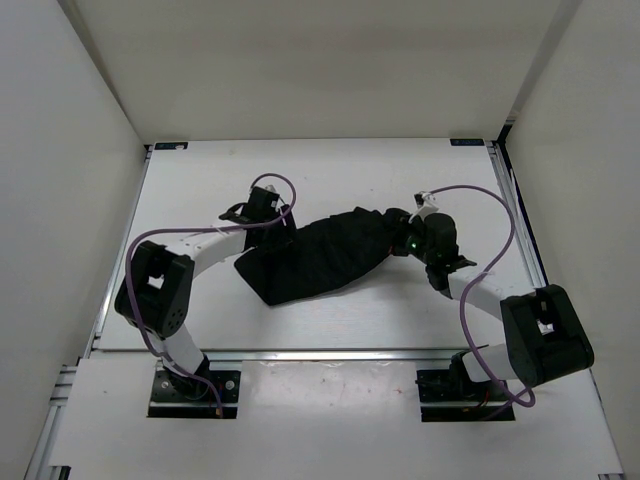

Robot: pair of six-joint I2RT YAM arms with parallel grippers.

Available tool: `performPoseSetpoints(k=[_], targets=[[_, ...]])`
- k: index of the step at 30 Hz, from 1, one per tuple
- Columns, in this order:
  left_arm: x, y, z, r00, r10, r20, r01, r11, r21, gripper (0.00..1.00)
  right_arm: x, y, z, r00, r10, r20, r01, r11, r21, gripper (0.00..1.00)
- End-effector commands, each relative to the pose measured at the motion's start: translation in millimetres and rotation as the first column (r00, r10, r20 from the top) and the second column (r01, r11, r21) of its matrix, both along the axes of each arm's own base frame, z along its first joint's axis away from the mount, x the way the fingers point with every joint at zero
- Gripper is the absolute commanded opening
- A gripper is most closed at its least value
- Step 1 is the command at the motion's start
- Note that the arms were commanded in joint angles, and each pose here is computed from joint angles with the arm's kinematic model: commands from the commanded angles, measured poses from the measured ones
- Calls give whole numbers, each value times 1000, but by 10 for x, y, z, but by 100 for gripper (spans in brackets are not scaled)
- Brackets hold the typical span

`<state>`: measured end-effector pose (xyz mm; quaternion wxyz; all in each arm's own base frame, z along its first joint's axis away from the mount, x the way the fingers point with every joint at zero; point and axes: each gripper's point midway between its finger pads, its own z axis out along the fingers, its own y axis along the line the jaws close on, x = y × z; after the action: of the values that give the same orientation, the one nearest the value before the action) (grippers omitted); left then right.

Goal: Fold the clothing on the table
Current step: Fold the skirt

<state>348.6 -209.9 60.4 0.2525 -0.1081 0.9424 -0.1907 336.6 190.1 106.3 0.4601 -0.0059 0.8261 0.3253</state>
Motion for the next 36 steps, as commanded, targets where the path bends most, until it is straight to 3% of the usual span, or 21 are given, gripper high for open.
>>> performPoseSetpoints(k=[1,8,11,12,16,23,28,30,31,33,36], targets=[[-7,-104,-2,1000,-22,21,23,999,-35,73,95,-49,210,996,-25,87,23,999,26,0],[-155,-145,-162,999,-30,-14,29,997,-67,67,156,-122,252,993,-50,103,48,999,23,0],[-181,-221,-213,998,-50,-28,48,996,-77,57,137,-118,223,994,-53,93,51,998,26,0],[-177,-226,-233,998,-47,-31,45,996,-75,49,139,-121,234,994,-54,95,52,998,26,0],[-158,-180,-172,1000,-28,-15,27,997,-70,0,145,-166,222,993,-74,89,71,997,30,0],[-277,218,57,995,88,36,-85,993,-77,0,173,-316,127,991,-117,71,116,993,16,1],[-556,430,-76,992,124,0,-124,990,-61,0,176,-409,101,988,-140,63,139,990,15,0],[-648,482,-158,991,134,-16,-135,989,-62,8,187,-411,121,987,-140,74,139,990,12,0],[-701,511,-207,990,135,-38,-137,989,-62,25,187,-398,130,988,-135,79,134,991,10,0],[-730,511,-223,989,141,-53,-144,988,-62,41,153,-363,107,990,-120,69,119,993,12,0],[-762,564,-249,985,155,-69,-158,986,-43,88,122,-318,87,992,-101,74,101,995,5,0]])
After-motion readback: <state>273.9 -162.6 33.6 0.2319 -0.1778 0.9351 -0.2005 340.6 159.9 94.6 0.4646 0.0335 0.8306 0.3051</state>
